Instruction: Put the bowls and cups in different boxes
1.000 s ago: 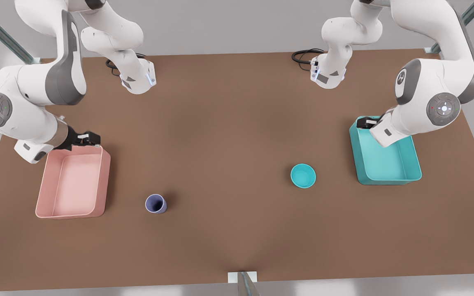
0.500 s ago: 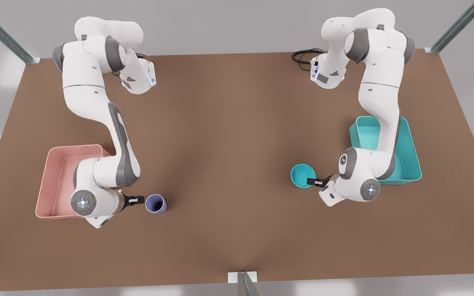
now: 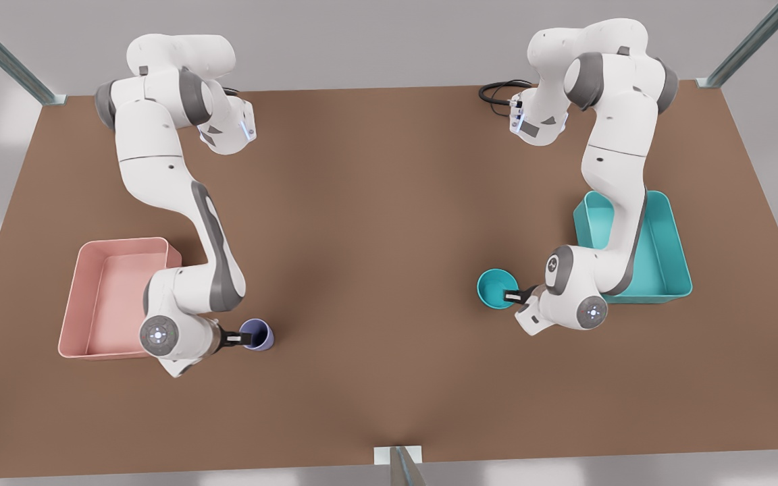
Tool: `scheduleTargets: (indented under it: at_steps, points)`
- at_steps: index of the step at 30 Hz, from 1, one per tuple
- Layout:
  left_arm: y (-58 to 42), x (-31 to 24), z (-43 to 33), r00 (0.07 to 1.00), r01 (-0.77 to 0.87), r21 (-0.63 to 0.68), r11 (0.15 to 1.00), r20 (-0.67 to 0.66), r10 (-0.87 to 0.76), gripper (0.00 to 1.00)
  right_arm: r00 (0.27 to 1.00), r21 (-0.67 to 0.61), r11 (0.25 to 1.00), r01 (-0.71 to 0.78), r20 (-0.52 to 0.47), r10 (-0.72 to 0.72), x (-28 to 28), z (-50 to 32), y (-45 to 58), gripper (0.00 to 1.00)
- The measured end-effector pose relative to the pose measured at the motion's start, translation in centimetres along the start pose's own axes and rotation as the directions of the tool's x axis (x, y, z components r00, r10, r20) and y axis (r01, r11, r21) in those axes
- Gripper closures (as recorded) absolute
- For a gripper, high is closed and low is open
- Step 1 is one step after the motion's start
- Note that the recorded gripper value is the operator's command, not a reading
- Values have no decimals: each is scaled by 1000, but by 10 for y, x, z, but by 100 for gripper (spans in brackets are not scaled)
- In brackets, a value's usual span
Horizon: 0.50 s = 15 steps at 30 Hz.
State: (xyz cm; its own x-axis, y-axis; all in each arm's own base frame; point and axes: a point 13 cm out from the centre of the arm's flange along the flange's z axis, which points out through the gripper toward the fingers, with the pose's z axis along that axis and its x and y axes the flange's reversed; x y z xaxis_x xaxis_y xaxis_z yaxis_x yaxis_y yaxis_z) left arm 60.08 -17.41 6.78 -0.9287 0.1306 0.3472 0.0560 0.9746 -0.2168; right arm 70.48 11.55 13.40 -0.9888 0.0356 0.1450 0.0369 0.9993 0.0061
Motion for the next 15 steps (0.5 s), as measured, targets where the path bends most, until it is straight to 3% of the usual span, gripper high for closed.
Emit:
scheduleTargets:
  at_steps: [5, 9, 12, 13, 15]
  points:
    - [-4, 2, -35, 999, 3, 0, 1000, 33, -3, 79, 1000, 5, 1000, -9, -11, 9, 4, 12, 5, 0]
    - [52, 28, -164, 983, 99, -47, 994, 161, -91, 79, 1000, 11, 1000, -13, -22, 13, 6, 26, 9, 0]
    - [134, 79, -234, 948, 259, -63, 964, 207, -241, 79, 1000, 14, 1000, -17, -25, 17, 6, 32, 9, 0]
    - [160, 93, -236, 938, 305, -72, 950, 194, -287, 79, 999, 15, 1000, -19, -26, 20, 6, 34, 9, 6]
    - [210, 117, -234, 915, 386, -100, 917, 170, -366, 79, 999, 14, 1000, -23, -27, 24, 6, 36, 8, 40]
